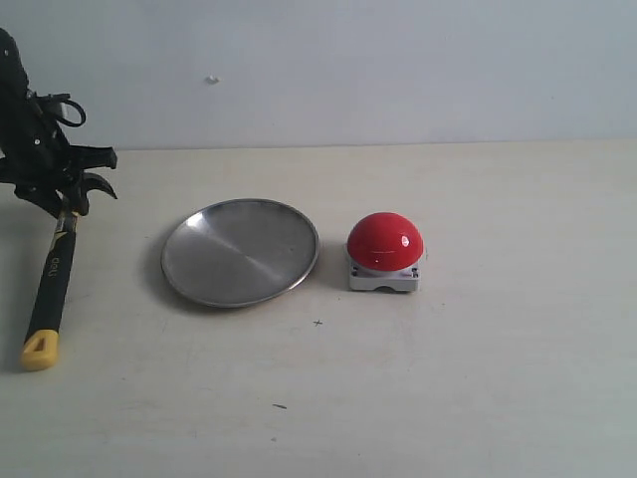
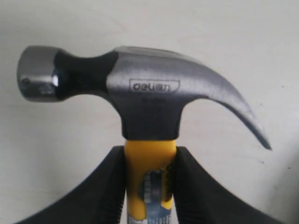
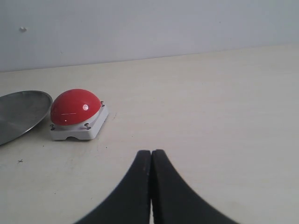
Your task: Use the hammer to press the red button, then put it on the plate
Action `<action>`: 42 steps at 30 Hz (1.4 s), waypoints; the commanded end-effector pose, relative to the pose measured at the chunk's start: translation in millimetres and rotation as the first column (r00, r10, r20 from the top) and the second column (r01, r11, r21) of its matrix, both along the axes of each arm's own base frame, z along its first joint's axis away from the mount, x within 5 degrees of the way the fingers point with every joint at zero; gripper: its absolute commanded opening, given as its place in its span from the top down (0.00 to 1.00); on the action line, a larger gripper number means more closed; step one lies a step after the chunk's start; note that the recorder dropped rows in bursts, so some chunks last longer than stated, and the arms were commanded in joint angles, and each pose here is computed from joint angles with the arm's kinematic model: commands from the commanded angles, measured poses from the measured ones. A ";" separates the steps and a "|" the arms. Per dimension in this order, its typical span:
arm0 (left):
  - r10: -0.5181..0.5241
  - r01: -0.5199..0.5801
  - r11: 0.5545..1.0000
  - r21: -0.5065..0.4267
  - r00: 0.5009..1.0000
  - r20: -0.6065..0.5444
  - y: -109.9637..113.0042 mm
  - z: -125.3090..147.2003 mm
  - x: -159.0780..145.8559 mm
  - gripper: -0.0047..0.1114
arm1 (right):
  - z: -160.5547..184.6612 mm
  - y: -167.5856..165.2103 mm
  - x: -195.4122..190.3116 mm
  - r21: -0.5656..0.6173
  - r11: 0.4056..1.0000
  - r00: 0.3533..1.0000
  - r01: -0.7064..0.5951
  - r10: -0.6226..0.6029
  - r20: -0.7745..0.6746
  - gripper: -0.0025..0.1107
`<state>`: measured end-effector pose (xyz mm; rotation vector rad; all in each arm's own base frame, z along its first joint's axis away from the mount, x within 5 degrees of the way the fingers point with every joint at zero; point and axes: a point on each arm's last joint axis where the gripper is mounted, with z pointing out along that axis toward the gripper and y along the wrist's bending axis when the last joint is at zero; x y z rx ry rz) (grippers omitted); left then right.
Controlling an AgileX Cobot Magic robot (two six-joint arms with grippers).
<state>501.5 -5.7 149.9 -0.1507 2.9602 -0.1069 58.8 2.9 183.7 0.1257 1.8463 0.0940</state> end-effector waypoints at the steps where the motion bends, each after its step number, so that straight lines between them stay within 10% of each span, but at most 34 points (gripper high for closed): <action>1: -0.044 0.044 0.998 -0.034 0.999 0.008 -4.5 13.9 -2.7 0.96 | -0.9 -0.4 -0.2 0.002 1.000 1.000 0.007 -0.007 0.006 0.98; 42: -0.131 0.137 0.989 -0.062 0.987 0.093 -9.5 46.9 6.3 0.96 | -0.9 -0.4 -0.2 0.002 1.000 1.000 0.007 -0.007 0.006 0.98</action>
